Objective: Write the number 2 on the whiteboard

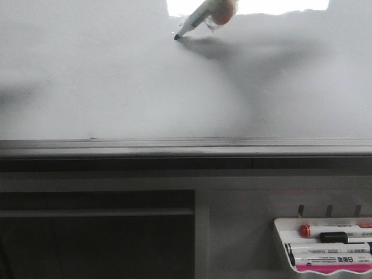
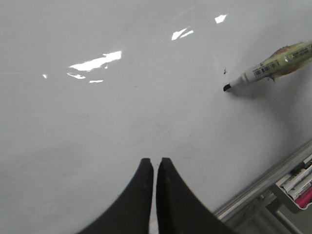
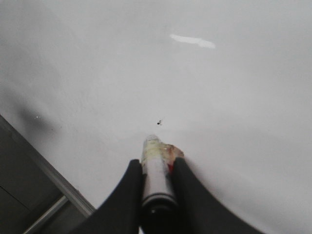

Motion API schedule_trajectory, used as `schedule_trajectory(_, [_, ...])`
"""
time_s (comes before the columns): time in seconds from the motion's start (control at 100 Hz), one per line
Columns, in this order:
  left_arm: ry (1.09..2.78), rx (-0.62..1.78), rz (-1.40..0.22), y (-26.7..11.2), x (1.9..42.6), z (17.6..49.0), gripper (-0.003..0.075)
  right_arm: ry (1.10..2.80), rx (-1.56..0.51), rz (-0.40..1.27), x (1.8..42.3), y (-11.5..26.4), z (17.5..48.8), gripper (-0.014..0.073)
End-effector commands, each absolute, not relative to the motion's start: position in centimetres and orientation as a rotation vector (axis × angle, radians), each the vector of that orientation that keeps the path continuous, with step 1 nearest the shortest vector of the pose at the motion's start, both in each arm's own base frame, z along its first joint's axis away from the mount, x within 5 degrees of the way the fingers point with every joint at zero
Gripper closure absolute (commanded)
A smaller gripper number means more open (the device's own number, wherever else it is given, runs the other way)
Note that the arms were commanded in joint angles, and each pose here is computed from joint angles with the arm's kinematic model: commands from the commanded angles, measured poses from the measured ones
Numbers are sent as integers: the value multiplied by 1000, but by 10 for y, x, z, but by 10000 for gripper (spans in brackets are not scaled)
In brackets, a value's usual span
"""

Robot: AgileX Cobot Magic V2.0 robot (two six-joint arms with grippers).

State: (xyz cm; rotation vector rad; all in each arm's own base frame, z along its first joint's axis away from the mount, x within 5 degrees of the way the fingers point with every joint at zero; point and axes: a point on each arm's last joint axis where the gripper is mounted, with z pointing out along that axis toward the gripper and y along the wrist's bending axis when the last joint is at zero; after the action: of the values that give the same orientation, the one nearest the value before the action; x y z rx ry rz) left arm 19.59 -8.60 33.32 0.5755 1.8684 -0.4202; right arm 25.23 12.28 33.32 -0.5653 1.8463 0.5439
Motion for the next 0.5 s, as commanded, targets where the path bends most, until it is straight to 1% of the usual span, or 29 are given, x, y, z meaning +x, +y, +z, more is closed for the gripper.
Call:
schedule_trajectory(0.0, [1810, 499, -421, -83, 195, 348, 740, 1772, -424, 401, 261, 108, 354, 646])
schedule_trajectory(0.25, [1805, 489, -411, -82, 196, 349, 740, 1734, -322, 297, 251, 93, 361, 646])
schedule_trajectory(0.37, [1804, 487, -410, -82, 196, 349, 740, 1735, -277, 246, 241, 84, 355, 646])
schedule_trajectory(0.49, [1804, 487, -410, -82, 196, 349, 740, 1766, -279, 243, 228, 79, 340, 646])
